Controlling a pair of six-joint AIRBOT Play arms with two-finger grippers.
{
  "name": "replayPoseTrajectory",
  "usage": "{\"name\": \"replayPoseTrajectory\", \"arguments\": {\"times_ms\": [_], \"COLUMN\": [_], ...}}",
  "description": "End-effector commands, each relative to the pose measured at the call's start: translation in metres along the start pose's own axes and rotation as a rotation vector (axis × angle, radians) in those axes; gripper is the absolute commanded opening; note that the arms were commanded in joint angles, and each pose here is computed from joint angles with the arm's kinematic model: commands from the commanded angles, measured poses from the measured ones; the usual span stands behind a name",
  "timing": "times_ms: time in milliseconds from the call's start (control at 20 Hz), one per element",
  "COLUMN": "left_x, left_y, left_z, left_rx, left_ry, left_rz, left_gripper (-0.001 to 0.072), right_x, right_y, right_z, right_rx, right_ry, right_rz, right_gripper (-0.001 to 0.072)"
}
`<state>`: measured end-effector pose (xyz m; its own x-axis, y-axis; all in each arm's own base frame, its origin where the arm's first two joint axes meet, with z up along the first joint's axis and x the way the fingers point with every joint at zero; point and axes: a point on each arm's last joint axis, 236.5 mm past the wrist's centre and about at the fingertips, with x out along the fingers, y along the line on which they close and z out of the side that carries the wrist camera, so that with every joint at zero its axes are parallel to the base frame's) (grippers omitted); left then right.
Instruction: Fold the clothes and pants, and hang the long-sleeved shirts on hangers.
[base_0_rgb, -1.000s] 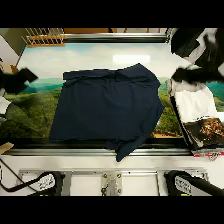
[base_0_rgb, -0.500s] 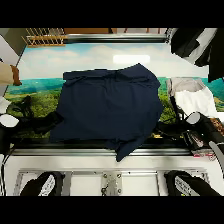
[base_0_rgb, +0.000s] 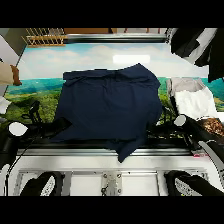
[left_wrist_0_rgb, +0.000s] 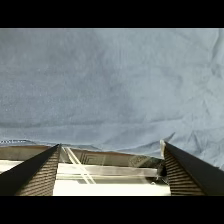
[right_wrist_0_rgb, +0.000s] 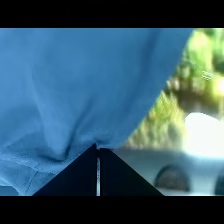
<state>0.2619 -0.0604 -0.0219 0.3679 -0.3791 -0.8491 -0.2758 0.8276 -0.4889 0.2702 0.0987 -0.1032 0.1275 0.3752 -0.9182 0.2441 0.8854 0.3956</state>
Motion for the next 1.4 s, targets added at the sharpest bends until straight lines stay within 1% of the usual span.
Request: {"name": "replayPoseTrajectory", "arguments": {"times_ms": [0, 100, 150, 250, 300, 350, 400, 450, 600, 700, 850, 1050, 1150, 1350], "left_x": [0.0, 0.0, 0.0, 0.0, 0.0, 0.0, 0.0, 0.0, 0.0, 0.0, 0.0, 0.0, 0.0, 0.0], "left_y": [-0.001, -0.001, -0.001, -0.001, -0.001, -0.001, -0.001, -0.001, -0.001, -0.001, -0.001, -0.001, -0.001, -0.001], "left_z": [-0.003, -0.003, -0.003, -0.005, -0.006, -0.007, -0.007, -0.007, -0.008, -0.009, -0.009, -0.009, -0.009, -0.009], "left_rx": [0.004, 0.004, 0.004, 0.005, 0.005, 0.005, 0.005, 0.005, 0.005, 0.005, 0.005, 0.005, 0.004, 0.004], "left_ry": [0.007, 0.008, 0.01, 0.019, 0.022, 0.025, 0.026, 0.026, 0.029, 0.034, 0.032, 0.033, 0.034, 0.034], "left_rz": [-0.002, -0.002, -0.002, -0.002, -0.002, -0.001, -0.001, -0.001, -0.001, -0.001, -0.001, -0.002, -0.002, -0.002], "left_gripper": [0.069, 0.069, 0.069, 0.069, 0.069, 0.069, 0.069, 0.069, 0.069, 0.069, 0.069, 0.069, 0.069, 0.069], "right_x": [-0.04, -0.074, -0.086, -0.098, -0.099, -0.099, -0.1, -0.1, -0.101, -0.096, -0.087, -0.057, -0.046, -0.034], "right_y": [-0.02, -0.027, -0.025, -0.021, -0.02, -0.02, -0.02, -0.022, -0.05, -0.057, -0.056, -0.049, -0.035, -0.018], "right_z": [0.044, 0.079, 0.092, 0.108, 0.11, 0.11, 0.11, 0.107, 0.085, 0.075, 0.084, 0.09, 0.094, 0.089], "right_rx": [-0.126, -0.171, -0.189, -0.205, -0.204, -0.209, -0.22, -0.237, -0.241, -0.193, -0.125, -0.156, -0.173, -0.2], "right_ry": [-0.08, -0.166, -0.205, -0.261, -0.273, -0.273, -0.27, -0.252, -0.131, -0.099, -0.127, -0.085, -0.082, -0.051], "right_rz": [-0.158, -0.253, -0.274, -0.279, -0.274, -0.275, -0.276, -0.28, -0.28, -0.165, 0.025, 0.172, 0.262, 0.34], "right_gripper": [0.0014, 0.0014, 0.0014, 0.0016, 0.0028, 0.0106, 0.0345, 0.0541, 0.0537, 0.0537, 0.0538, 0.0538, 0.0538, 0.0534]}}
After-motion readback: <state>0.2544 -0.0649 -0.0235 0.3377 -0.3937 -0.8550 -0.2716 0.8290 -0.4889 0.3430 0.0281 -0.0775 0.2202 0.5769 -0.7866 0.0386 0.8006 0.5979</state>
